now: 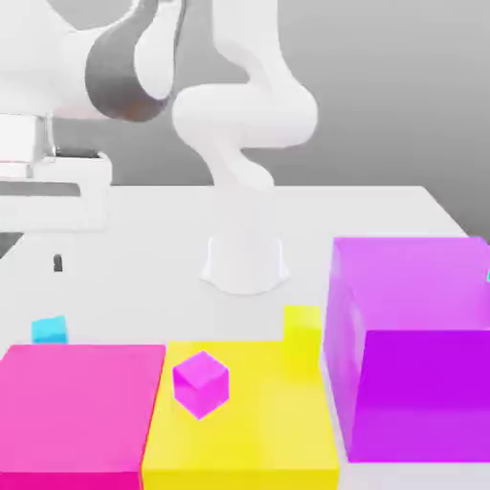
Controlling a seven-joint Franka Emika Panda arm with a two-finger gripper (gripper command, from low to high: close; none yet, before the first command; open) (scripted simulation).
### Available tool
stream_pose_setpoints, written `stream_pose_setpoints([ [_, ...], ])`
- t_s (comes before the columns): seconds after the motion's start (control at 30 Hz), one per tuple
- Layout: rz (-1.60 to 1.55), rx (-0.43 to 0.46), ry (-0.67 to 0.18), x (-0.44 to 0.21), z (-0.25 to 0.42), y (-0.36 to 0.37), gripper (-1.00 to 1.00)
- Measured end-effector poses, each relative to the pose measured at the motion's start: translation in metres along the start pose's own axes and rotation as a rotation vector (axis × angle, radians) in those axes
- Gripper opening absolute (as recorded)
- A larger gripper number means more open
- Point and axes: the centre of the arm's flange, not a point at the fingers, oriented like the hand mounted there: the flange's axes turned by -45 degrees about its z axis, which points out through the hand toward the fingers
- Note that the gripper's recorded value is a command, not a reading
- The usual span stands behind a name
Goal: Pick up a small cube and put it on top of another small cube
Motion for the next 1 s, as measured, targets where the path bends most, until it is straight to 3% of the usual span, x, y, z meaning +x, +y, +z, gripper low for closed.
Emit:
stream_pose_setpoints([
  [0.27,-0.070,0.082,-0.180,-0.134,0.085,0.009,0.00],
  [0.57,-0.089,0.091,-0.200,-0.156,0.148,0.002,0.00],
  [0.6,-0.088,0.093,-0.199,-0.158,0.153,0.001,-1.00],
  [1.0,-0.091,0.089,-0.202,-0.151,0.122,0.006,-1.00],
])
